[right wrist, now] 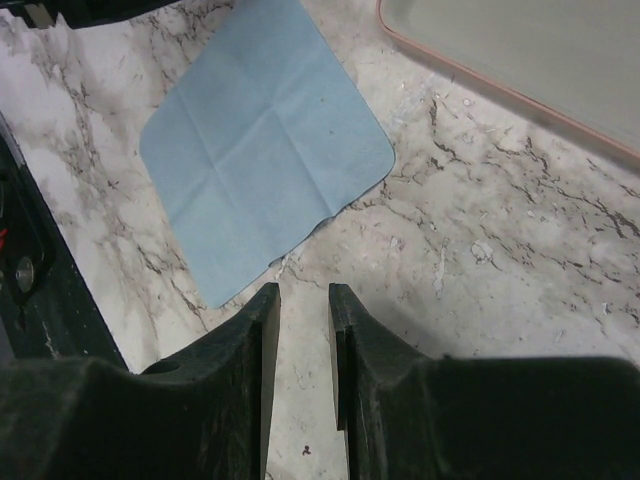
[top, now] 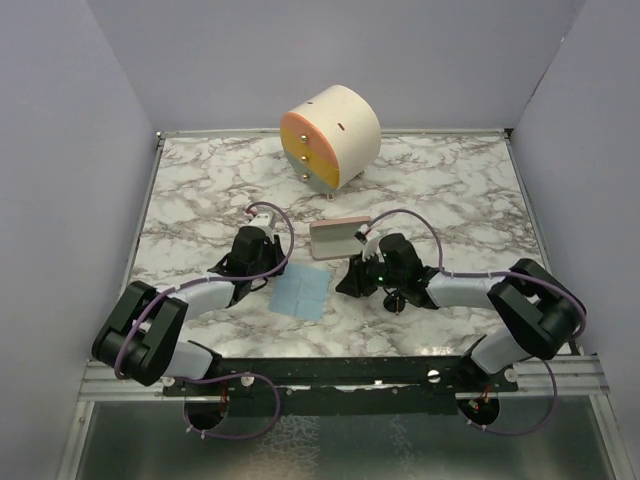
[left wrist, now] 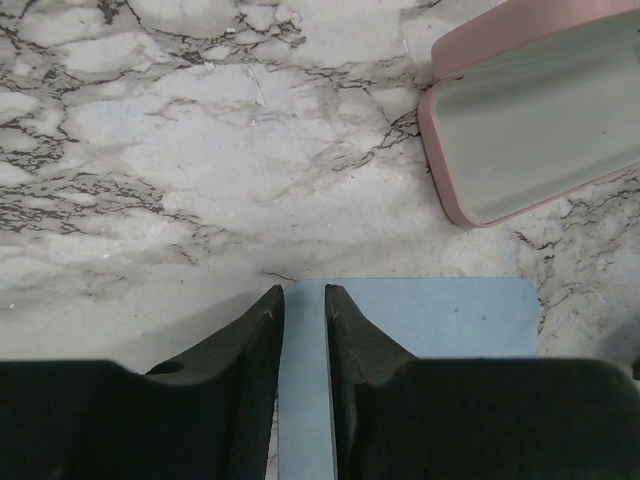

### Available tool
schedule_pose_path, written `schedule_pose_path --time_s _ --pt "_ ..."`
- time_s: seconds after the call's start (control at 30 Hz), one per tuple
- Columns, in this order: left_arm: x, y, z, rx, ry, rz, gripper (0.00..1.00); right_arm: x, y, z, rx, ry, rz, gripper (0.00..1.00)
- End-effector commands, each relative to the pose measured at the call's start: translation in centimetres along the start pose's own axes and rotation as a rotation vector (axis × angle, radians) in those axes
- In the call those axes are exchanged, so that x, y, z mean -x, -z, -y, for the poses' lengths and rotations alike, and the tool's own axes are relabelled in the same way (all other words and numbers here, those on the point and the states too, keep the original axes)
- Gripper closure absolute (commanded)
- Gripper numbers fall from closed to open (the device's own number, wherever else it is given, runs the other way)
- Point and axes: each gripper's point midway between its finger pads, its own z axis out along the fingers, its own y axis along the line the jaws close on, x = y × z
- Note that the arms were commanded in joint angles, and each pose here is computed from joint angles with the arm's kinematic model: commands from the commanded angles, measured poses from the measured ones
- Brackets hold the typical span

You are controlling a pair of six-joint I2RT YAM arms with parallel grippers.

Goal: Organize the sunglasses
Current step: Fold the glasses cleaning cloth at the center of the board.

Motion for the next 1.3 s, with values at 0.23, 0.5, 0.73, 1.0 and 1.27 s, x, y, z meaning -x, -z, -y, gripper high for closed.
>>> schedule_pose_path --time_s 0.23,0.5,0.73,1.0,1.27 --pt "0.6 -0.2 -0.1 0.009 -0.012 0.015 0.73 2.5 -2.9 0.5 -0.024 0.006 0.04 0.72" --pt "-0.3 -0.8 0.2 -0.01 -0.014 -0.026 0.74 2.7 -4.5 1.4 -0.048 0.003 0.026 0.7" --pt "-0.4 -0.9 0.2 -0.015 -0.021 -0.033 0.74 2.8 -5.4 2.2 -0.069 -0.002 0.018 0.7" --pt "-0.5 -0.9 0.4 -0.028 -0.017 -0.04 0.8 2.1 -6.0 2.5 -0.074 -0.01 -0.007 0.7" --pt "-0.6 -0.8 0.5 -0.033 -0.018 -0.039 0.84 1.2 -6.7 2.0 -0.065 -0.008 -0.032 0.71"
